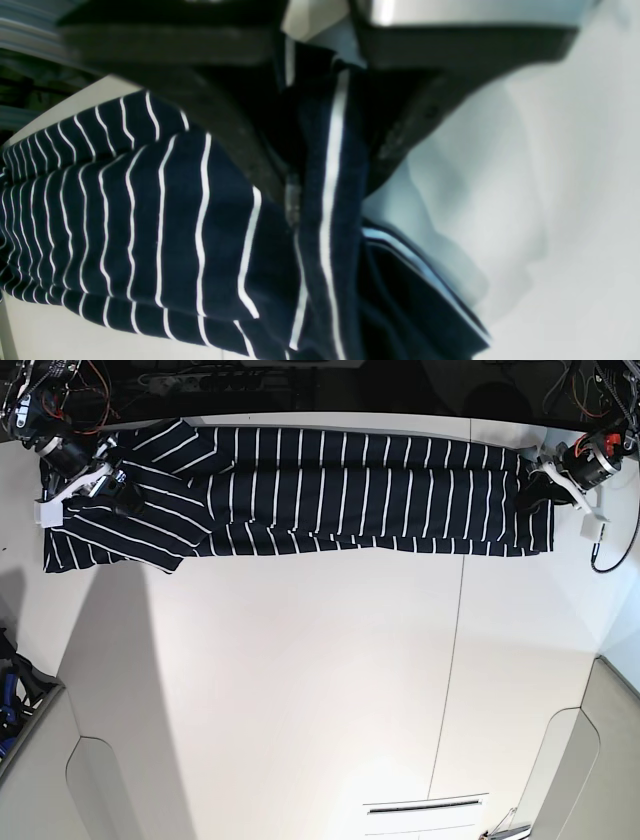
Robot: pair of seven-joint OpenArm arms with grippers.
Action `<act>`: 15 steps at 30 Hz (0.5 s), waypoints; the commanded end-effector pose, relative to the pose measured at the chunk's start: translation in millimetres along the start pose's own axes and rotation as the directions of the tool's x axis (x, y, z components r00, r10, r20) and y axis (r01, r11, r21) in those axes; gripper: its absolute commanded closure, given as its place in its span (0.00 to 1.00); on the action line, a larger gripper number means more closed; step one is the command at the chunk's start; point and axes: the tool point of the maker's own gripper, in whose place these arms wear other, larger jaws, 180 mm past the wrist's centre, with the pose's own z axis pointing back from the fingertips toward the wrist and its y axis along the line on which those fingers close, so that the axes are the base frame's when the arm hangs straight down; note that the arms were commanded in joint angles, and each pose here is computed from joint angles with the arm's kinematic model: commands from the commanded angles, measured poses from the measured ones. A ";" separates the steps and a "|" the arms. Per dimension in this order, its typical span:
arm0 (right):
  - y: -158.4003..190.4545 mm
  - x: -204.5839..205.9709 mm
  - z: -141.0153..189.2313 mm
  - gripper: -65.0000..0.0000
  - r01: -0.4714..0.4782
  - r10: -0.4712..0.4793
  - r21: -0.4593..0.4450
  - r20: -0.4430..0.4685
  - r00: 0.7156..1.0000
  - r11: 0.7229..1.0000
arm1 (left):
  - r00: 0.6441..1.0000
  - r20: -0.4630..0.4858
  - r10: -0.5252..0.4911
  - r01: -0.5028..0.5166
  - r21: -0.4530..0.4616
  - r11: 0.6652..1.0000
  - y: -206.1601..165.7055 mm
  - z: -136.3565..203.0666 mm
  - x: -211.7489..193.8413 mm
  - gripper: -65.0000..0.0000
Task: Fold the T-shirt properly
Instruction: 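Grasp the folded strip's end with the left gripper and pull it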
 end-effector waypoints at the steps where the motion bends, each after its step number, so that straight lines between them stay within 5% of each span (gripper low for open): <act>1: 6.3 16.8 5.7 1.00 -0.031 0.029 0.023 0.050 0.998 0.999 | 0.999 0.011 -0.037 0.037 0.005 0.999 0.4 2.8 11.8 1.00; 15: 6.9 67.5 52.2 1.00 -0.149 0.162 -0.084 0.177 0.971 0.985 | 0.958 0.123 -0.260 0.246 0.118 0.962 4.9 -4.4 107.4 1.00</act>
